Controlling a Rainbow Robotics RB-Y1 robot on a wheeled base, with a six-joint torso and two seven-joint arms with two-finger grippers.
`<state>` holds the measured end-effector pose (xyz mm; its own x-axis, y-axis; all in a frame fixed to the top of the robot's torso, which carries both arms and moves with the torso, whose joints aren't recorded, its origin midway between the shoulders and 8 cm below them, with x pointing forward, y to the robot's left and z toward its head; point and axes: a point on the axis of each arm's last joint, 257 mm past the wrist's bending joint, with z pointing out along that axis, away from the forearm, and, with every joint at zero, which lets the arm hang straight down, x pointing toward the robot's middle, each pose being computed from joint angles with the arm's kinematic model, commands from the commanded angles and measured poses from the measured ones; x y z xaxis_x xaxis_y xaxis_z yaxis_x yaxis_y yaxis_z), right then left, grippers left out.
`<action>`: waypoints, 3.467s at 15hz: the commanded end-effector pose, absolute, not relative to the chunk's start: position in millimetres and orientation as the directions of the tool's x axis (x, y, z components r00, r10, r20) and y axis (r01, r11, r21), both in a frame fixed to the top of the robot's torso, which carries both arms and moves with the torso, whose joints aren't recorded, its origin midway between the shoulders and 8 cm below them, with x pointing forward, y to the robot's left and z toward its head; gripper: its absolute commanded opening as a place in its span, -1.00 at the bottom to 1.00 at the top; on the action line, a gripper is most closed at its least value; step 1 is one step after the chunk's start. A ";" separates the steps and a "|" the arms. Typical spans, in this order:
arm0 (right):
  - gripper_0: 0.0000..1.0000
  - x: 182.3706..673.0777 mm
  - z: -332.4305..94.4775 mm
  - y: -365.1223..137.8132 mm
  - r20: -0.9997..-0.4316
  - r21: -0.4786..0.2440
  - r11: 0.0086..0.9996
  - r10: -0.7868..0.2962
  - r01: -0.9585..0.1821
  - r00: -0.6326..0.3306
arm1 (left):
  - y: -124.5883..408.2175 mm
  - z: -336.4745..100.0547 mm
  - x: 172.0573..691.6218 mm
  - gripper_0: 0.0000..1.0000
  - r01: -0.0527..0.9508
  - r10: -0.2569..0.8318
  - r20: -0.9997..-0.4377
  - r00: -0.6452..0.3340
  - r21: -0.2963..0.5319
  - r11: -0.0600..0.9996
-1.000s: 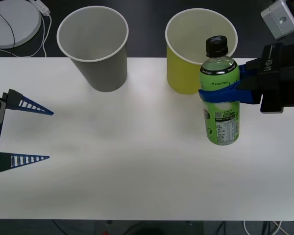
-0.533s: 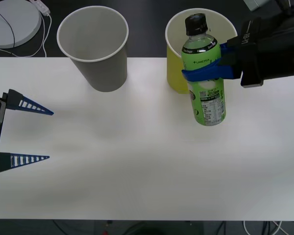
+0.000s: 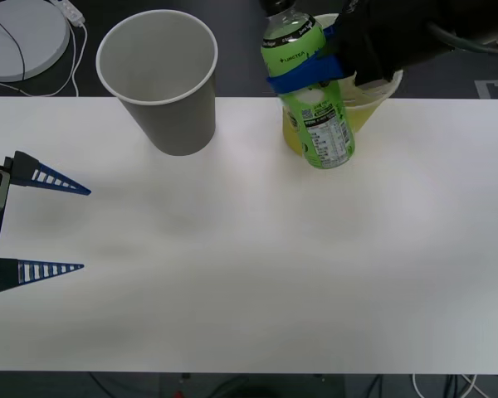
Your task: Put the can into the green bin and the plastic bottle into the gray bin
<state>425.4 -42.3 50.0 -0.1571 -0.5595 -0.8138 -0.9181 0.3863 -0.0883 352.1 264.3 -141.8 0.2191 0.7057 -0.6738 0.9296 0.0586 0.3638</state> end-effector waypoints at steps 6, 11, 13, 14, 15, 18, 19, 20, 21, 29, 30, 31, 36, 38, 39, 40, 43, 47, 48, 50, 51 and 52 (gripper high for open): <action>-1.00 459.2 60.5 7.8 -0.747 -0.088 0.386 -0.635 -0.918 -0.195 | 264.3 -141.8 352.1 1.00 0.930 0.706 -0.674 0.219 0.364 0.059; -1.00 484.8 63.9 43.7 -0.717 -0.106 0.449 -0.653 -0.887 -0.244 | 264.3 -141.8 352.1 1.00 0.930 0.706 -0.674 0.219 0.364 0.059; -1.00 494.7 64.6 58.2 -0.714 -0.100 0.479 -0.645 -0.872 -0.273 | 264.3 -141.8 352.1 1.00 0.930 0.706 -0.674 0.219 0.364 0.059; -1.00 499.8 65.1 65.3 -0.710 -0.105 0.491 -0.646 -0.865 -0.280 | 264.3 -141.8 352.1 1.00 0.930 0.706 -0.674 0.219 0.364 0.059; -1.00 503.6 65.2 71.0 -0.707 -0.107 0.498 -0.646 -0.860 -0.286 | 264.3 -141.8 352.1 1.00 0.930 0.706 -0.674 0.219 0.364 0.059; -1.00 515.2 67.2 86.6 -0.703 -0.113 0.524 -0.643 -0.844 -0.305 | 264.3 -141.8 352.1 1.00 0.930 0.706 -0.674 0.219 0.364 0.059; -1.00 519.2 66.7 90.7 -0.699 -0.115 0.535 -0.642 -0.837 -0.314 | 264.3 -141.8 352.1 1.00 0.930 0.706 -0.674 0.219 0.364 0.059; -1.00 522.2 68.4 95.2 -0.698 -0.120 0.543 -0.641 -0.831 -0.319 | 264.3 -141.8 352.1 1.00 0.930 0.706 -0.674 0.219 0.364 0.059; -1.00 524.6 68.6 97.9 -0.695 -0.119 0.550 -0.641 -0.826 -0.327 | 264.3 -141.8 352.1 1.00 0.930 0.706 -0.674 0.219 0.364 0.059; -1.00 551.6 74.4 127.0 -0.724 -0.093 0.618 -0.580 -0.780 -0.373 | 264.3 -141.8 352.1 1.00 0.930 0.706 -0.674 0.219 0.364 0.059; -1.00 555.5 75.7 129.9 -0.731 -0.094 0.626 -0.571 -0.774 -0.374 | 264.3 -141.8 352.1 1.00 0.930 0.706 -0.674 0.219 0.364 0.059; -1.00 558.4 75.2 132.1 -0.735 -0.088 0.633 -0.562 -0.769 -0.379 | 264.3 -141.8 352.1 1.00 0.930 0.706 -0.674 0.219 0.364 0.059; -1.00 571.6 82.7 147.5 -0.775 -0.070 0.655 -0.511 -0.753 -0.372 | 264.3 -141.8 352.1 1.00 0.930 0.706 -0.674 0.219 0.364 0.059; -1.00 575.2 85.8 153.5 -0.790 -0.062 0.661 -0.490 -0.748 -0.368 | 264.3 -141.8 352.1 1.00 0.930 0.706 -0.674 0.219 0.364 0.059; -1.00 577.2 87.4 157.7 -0.799 -0.058 0.663 -0.479 -0.747 -0.363 | 264.3 -141.8 352.1 1.00 0.930 0.706 -0.674 0.219 0.364 0.059; -1.00 577.8 88.2 159.9 -0.801 -0.057 0.665 -0.476 -0.745 -0.363 | 264.3 -141.8 352.1 1.00 0.930 0.706 -0.674 0.219 0.364 0.059; -1.00 585.6 90.7 167.8 -0.822 -0.053 0.677 -0.447 -0.734 -0.352 | 264.3 -141.8 352.1 1.00 0.930 0.706 -0.674 0.219 0.364 0.059; -1.00 595.1 88.7 172.1 -0.834 -0.121 0.681 -0.465 -0.723 -0.299 | 264.3 -141.8 352.1 1.00 0.930 0.706 -0.674 0.219 0.364 0.059; -1.00 596.3 88.8 171.5 -0.833 -0.130 0.682 -0.468 -0.719 -0.294 | 264.3 -141.8 352.1 1.00 0.930 0.706 -0.674 0.219 0.364 0.059; -1.00 595.6 86.6 172.1 -0.830 -0.133 0.681 -0.474 -0.720 -0.294 | 264.3 -141.8 352.1 1.00 0.930 0.706 -0.674 0.219 0.364 0.059; -1.00 595.9 85.8 172.2 -0.828 -0.140 0.680 -0.479 -0.720 -0.290 | 264.3 -141.8 352.1 1.00 0.930 0.706 -0.674 0.219 0.364 0.059; -1.00 595.8 85.4 172.0 -0.827 -0.142 0.679 -0.481 -0.720 -0.290 | 264.3 -141.8 352.1 1.00 0.930 0.706 -0.674 0.219 0.364 0.059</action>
